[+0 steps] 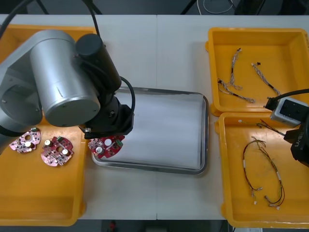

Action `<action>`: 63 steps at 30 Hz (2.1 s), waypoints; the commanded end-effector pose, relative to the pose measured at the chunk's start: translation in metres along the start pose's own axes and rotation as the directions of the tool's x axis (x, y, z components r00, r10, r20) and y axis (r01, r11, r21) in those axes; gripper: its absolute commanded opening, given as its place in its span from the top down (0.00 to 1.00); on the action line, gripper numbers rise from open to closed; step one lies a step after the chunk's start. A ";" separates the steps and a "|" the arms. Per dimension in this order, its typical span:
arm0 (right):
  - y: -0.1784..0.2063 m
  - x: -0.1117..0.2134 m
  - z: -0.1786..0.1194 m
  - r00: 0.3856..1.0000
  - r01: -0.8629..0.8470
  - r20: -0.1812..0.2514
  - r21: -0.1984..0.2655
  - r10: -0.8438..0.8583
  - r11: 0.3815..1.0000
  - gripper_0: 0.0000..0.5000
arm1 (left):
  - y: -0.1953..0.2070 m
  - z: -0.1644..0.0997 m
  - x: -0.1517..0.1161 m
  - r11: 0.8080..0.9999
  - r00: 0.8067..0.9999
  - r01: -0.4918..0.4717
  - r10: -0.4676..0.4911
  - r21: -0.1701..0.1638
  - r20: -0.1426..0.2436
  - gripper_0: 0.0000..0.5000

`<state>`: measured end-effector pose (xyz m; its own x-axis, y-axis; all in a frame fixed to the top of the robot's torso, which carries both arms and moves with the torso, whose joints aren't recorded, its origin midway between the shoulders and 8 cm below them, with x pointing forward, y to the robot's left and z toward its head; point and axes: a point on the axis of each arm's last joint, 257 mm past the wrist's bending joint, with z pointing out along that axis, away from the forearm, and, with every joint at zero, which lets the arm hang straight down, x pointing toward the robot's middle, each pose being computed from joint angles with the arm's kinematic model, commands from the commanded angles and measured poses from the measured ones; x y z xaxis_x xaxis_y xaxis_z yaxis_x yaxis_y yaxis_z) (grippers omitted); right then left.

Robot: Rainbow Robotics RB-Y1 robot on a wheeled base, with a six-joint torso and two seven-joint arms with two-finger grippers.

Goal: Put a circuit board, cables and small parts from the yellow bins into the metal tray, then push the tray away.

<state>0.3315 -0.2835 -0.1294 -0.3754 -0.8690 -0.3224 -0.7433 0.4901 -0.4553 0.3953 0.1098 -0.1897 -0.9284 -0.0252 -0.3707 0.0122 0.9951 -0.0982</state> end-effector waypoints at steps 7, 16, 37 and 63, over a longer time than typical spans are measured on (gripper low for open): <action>0.004 -0.009 -0.006 1.000 0.027 0.013 0.003 -0.027 1.000 1.00 | -0.026 0.042 -0.011 0.993 0.990 -0.117 0.117 -0.006 0.078 1.00; 0.005 -0.009 -0.006 0.999 0.029 0.014 0.002 -0.029 1.000 1.00 | -0.031 0.073 -0.013 0.993 0.988 -0.116 0.117 -0.015 0.104 1.00; 0.003 -0.009 -0.006 1.000 0.027 0.012 0.010 -0.027 1.000 1.00 | -0.037 0.071 -0.018 0.995 0.988 -0.099 0.097 0.010 0.124 0.00; 0.032 -0.124 0.004 0.913 0.399 0.102 -0.027 -0.395 0.916 1.00 | 0.078 -0.092 -0.084 0.988 0.982 -0.155 0.154 0.004 0.111 0.00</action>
<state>0.3478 -0.1681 -0.1150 0.0040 -0.9741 -0.2263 -0.8564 0.1135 -0.5037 0.4247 0.1662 -0.1173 -0.8923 0.1207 -0.4350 0.1681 0.9832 -0.0719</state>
